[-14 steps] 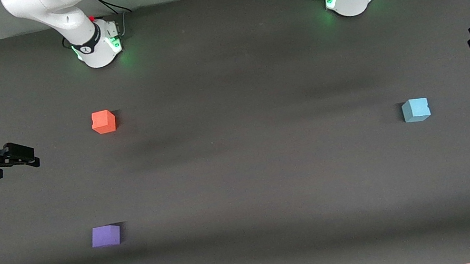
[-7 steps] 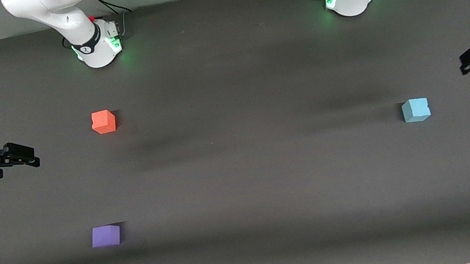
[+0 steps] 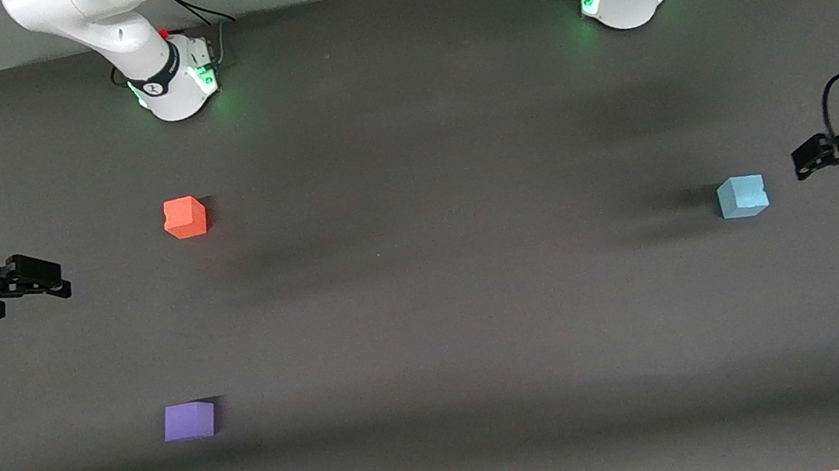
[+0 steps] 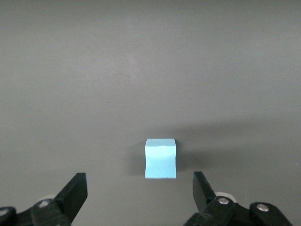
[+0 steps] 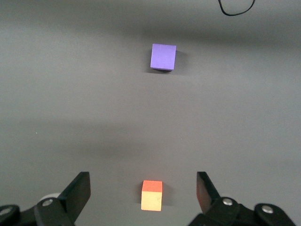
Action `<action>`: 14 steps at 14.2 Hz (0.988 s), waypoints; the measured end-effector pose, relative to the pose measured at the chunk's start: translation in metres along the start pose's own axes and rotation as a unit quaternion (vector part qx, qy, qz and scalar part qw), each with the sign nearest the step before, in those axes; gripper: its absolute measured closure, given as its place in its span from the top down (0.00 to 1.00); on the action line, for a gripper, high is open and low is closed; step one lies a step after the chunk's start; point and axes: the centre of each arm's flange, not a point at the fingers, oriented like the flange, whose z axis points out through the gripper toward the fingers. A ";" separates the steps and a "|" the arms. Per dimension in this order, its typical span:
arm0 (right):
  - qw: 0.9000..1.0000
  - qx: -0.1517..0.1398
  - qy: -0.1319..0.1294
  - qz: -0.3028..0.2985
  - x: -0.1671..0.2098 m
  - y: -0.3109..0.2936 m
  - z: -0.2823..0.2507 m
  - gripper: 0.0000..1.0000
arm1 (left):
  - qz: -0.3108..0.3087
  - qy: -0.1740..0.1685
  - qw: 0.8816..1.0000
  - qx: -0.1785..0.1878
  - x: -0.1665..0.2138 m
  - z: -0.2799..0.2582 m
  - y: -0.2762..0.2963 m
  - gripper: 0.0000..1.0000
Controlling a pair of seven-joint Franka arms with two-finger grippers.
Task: Place blue block between orange and purple blocks
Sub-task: 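Reach the left gripper down and grasp the light-blue block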
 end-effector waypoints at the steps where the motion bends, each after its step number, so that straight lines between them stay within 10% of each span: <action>1: 1.000 0.000 0.000 0.000 0.000 0.000 0.000 1.00 | 0.001 0.002 1.000 0.001 -0.003 0.020 0.002 1.00; 14: 1.000 0.000 0.000 0.000 0.000 0.000 0.000 1.00 | 0.011 -0.010 1.000 0.001 -0.031 0.177 0.017 1.00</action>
